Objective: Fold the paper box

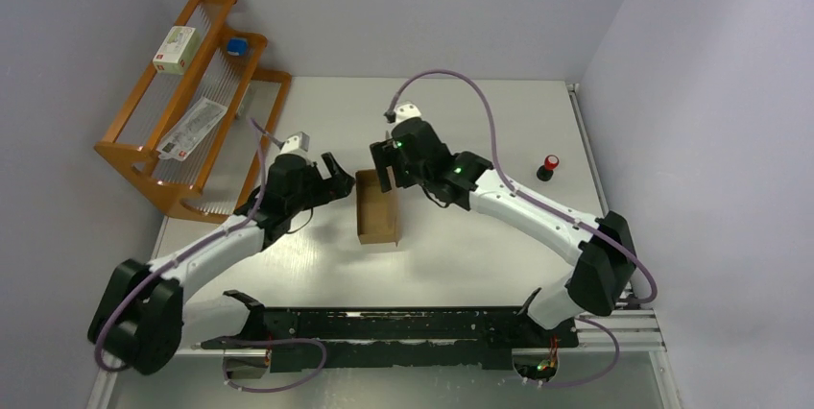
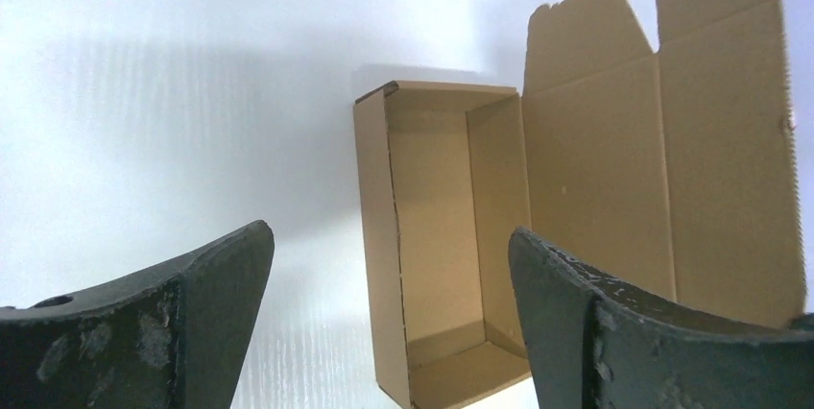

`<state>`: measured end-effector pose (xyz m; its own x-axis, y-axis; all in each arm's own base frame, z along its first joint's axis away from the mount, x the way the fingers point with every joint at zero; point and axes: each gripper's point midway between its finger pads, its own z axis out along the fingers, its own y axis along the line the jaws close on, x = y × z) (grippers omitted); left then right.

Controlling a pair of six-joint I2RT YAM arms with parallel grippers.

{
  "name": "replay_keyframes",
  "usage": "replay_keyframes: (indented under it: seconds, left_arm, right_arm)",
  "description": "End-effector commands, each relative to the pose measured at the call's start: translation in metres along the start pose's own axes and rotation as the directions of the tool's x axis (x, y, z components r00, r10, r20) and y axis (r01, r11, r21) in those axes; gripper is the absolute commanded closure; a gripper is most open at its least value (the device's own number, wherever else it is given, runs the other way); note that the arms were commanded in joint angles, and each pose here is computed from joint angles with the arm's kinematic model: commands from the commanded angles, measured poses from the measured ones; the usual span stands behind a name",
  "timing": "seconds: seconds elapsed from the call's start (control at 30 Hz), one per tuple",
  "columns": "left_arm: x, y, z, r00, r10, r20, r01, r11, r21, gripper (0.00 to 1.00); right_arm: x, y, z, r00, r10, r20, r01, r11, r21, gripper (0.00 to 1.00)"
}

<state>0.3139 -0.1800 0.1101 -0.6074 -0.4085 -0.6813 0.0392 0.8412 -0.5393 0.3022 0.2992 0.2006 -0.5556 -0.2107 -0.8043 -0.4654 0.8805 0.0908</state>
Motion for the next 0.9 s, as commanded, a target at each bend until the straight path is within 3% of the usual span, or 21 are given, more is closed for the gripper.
replay_keyframes:
  seconds: [0.0,0.2,0.43,0.67,0.87]
  left_arm:
    - [-0.008,0.018,-0.023,0.999,0.006,0.039,-0.003,0.997,-0.072,0.03]
    - [-0.031,0.010,-0.043,0.998,0.019,0.060,-0.014,0.995,-0.095,0.03]
    - [-0.077,-0.022,-0.082,0.984,0.141,0.109,-0.135,0.989,-0.057,0.03]
    - [-0.128,-0.026,-0.121,0.913,0.386,0.128,-0.362,0.915,-0.178,0.03]
    - [-0.134,0.018,-0.119,0.890,0.443,0.109,-0.391,0.864,-0.318,0.03]
  right_arm:
    - [-0.007,0.003,0.000,0.998,-0.060,-0.011,0.061,0.995,0.082,0.20]
    - [0.000,0.016,0.009,0.988,-0.137,-0.074,0.147,0.978,0.147,0.25]
    - [0.012,0.011,0.019,0.964,-0.213,-0.158,0.247,0.939,0.239,0.35]
    - [0.012,0.002,0.024,0.941,-0.264,-0.210,0.318,0.903,0.291,0.59]
    - [0.006,0.006,0.028,0.902,-0.368,-0.224,0.417,0.876,0.242,0.78]
